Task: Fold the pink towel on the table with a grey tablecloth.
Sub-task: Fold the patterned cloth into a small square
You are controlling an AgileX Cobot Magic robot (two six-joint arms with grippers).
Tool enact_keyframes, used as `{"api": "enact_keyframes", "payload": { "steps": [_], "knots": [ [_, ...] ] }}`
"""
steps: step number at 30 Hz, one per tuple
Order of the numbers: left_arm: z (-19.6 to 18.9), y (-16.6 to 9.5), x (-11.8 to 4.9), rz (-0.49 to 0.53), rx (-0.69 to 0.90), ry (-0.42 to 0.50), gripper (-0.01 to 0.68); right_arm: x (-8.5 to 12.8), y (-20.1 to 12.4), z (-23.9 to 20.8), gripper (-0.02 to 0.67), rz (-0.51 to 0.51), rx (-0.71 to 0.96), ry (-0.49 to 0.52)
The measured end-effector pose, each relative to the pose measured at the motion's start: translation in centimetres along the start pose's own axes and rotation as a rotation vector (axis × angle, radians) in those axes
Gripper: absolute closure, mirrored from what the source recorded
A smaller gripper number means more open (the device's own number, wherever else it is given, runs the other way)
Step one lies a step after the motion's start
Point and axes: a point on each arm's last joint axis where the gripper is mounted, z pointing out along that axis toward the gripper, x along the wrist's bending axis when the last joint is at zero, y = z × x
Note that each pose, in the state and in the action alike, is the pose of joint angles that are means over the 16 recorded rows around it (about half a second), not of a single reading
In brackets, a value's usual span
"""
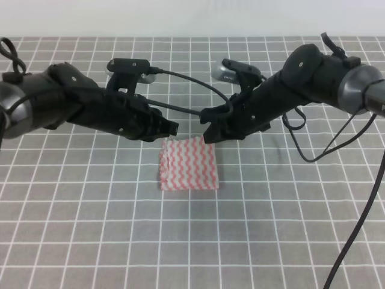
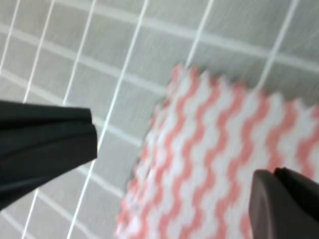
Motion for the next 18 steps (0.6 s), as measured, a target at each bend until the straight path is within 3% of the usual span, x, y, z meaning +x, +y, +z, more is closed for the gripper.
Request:
{"api": "enact_keyframes", "payload": {
  "steps": [18],
  "knots": [
    [3.7, -1.7, 1.4, -0.048, 0.053, 0.015, 0.676, -2.0, 0.8, 2.3, 0.664, 0.047, -0.048, -0.026]
  ]
}}
